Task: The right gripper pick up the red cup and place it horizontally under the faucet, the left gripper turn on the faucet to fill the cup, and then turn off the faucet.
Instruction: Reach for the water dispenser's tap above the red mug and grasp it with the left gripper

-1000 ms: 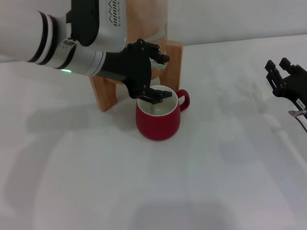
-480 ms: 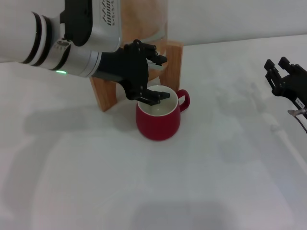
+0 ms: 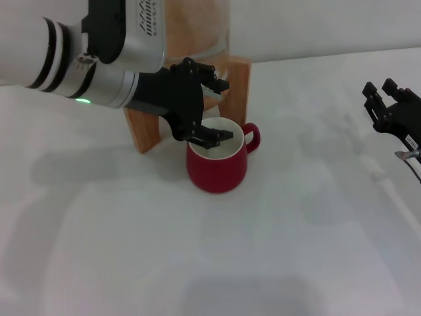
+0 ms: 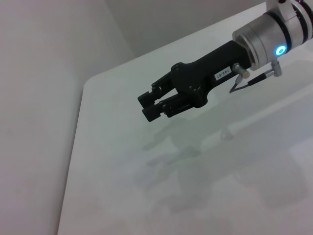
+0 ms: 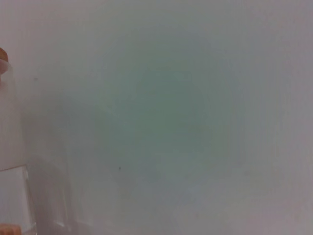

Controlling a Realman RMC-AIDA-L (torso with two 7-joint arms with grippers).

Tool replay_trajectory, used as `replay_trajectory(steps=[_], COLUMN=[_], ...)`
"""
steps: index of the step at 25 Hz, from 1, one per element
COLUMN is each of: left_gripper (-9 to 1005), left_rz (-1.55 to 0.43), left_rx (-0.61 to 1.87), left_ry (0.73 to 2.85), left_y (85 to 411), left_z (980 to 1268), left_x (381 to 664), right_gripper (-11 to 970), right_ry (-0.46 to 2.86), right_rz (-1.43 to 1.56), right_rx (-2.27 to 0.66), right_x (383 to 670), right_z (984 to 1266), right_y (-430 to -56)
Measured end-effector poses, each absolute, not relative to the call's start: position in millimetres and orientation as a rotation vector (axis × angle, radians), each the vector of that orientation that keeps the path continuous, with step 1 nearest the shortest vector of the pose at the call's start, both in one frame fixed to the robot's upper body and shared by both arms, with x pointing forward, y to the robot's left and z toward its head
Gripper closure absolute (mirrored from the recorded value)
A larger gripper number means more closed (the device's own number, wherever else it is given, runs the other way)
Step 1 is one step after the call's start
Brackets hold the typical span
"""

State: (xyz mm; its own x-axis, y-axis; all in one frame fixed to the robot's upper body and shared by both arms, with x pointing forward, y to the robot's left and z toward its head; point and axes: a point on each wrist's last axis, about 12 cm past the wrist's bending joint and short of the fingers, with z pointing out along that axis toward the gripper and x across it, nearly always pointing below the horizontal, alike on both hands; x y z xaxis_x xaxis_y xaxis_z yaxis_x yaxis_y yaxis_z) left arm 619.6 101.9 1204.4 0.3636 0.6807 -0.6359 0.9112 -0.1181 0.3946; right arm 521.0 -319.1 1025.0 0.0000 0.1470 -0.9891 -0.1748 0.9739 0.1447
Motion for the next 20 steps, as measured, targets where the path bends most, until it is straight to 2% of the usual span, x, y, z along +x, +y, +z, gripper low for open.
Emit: replay_trajectory(steps=[20], left_gripper=[211], left_rz=[-0.373], left_rx=[1.872], left_ry=[1.399], left_y=[107.2], left_z=[1207.3], left_x=[615.8], right_gripper=[578], right_ry=[1.549], right_rz=[0.256], right_rx=[-0.028], right_x=[521.3], right_z=[1025.3], right_y=[-318.1])
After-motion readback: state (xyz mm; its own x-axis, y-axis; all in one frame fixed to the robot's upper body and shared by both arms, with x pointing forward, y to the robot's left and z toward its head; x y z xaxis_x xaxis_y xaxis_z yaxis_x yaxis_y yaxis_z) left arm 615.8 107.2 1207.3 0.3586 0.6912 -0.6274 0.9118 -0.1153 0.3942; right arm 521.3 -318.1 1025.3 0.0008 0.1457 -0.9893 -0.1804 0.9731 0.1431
